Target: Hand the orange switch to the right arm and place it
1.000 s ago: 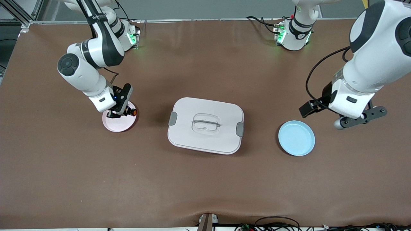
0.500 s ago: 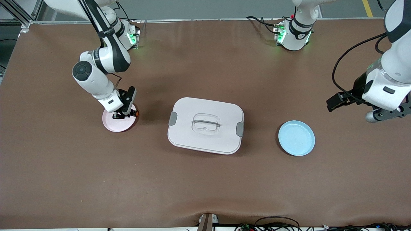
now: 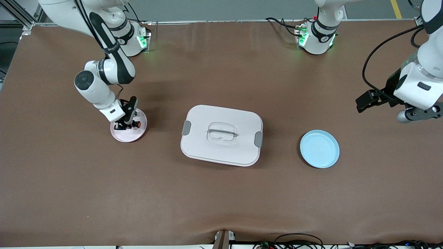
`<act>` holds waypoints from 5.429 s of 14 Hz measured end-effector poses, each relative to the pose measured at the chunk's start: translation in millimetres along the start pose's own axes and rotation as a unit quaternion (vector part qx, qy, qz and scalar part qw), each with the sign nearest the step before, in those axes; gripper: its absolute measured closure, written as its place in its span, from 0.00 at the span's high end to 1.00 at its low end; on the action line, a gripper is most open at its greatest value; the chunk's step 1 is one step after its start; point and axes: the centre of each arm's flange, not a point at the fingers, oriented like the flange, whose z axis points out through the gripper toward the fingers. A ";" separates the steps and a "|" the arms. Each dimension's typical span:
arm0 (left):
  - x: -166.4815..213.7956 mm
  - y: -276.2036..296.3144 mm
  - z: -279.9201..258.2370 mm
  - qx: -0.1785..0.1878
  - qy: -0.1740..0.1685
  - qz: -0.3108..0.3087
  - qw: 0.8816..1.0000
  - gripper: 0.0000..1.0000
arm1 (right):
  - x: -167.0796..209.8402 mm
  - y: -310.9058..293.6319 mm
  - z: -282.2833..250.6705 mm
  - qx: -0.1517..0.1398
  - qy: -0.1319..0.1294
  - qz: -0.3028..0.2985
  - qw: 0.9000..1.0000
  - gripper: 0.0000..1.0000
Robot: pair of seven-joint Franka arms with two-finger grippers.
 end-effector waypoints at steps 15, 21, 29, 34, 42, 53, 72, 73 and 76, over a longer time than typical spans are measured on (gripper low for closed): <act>-48.9 -46.8 -8.2 -0.002 -0.022 0.054 0.998 1.00 | -11.1 -5.4 28.1 0.019 -0.008 -0.010 1.000 0.68; -53.4 -56.4 -8.7 -0.002 -0.021 0.046 0.999 1.00 | -3.6 28.4 -5.9 0.087 -0.008 -0.007 0.996 1.00; -55.7 -59.2 -9.2 -0.002 -0.021 0.044 0.999 1.00 | -23.6 95.7 -120.9 0.162 -0.027 0.162 0.973 1.00; -55.4 -58.9 -9.4 -0.002 -0.019 0.044 0.999 1.00 | -62.7 136.6 -198.1 0.145 -0.039 0.247 0.957 1.00; -55.5 -59.0 -10.1 -0.003 -0.018 0.044 0.999 1.00 | -77.2 161.7 -328.8 0.115 -0.082 0.443 0.885 1.00; -59.2 -59.7 -16.2 -0.004 -0.012 0.044 0.999 1.00 | -84.2 168.8 -379.8 0.055 -0.095 0.663 0.741 1.00; -59.4 -60.6 -11.3 -0.003 -0.018 0.046 0.999 1.00 | -55.5 142.8 -439.7 0.055 -0.063 0.668 0.740 1.00; -59.4 -60.6 -11.3 -0.003 -0.018 0.046 0.999 1.00 | -54.6 141.8 -439.4 0.055 -0.063 0.667 0.740 1.00; -59.4 -60.6 -11.3 -0.003 -0.018 0.046 0.999 1.00 | -53.1 136.3 -437.7 0.054 -0.060 0.666 0.742 1.00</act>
